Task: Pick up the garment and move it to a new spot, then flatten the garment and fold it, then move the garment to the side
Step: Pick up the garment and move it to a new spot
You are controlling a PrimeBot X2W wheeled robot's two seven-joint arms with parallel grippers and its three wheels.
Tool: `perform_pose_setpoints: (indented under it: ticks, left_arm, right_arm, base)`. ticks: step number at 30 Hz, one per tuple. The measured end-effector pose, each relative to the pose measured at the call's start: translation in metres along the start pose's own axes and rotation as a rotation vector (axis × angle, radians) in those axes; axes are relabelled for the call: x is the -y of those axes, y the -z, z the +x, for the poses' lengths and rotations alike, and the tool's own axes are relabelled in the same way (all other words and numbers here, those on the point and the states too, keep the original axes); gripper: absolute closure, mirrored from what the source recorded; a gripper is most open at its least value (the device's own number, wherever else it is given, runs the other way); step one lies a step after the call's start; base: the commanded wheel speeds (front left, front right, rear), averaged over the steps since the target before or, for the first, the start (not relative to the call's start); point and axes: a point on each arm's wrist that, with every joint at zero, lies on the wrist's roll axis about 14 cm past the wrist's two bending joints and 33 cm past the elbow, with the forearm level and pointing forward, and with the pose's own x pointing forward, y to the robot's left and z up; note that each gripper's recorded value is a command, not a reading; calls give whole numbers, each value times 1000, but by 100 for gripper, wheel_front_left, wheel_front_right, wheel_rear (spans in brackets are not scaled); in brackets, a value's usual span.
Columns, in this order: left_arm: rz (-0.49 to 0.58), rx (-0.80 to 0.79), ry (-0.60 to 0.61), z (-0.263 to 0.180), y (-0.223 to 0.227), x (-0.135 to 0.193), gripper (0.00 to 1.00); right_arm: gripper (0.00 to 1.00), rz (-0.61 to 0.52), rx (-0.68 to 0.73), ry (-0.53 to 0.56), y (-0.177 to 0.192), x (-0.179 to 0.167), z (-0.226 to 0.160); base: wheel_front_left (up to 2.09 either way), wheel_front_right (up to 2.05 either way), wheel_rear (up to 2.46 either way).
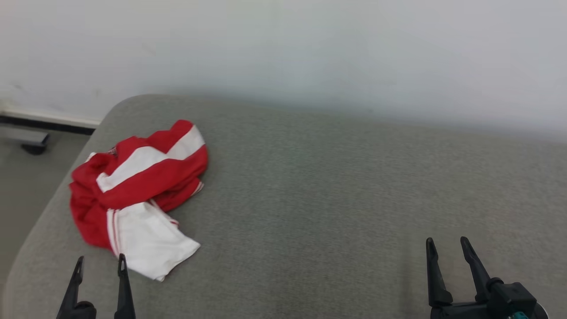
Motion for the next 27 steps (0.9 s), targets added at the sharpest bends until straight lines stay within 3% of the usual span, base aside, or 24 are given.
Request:
perform_pose_setpoints:
  ticks: [9, 27]
  left_arm:
    - [13, -29, -169, -31, 6, -55, 0]
    - [10, -35, -326, -71, 6, -101, 0]
  right_arm:
    - [0, 12, -13, -139, 6, -46, 23]
    - [0, 14, -13, -266, 6, -90, 35]
  base:
    - [0, 0, 0]
    - [0, 0, 0]
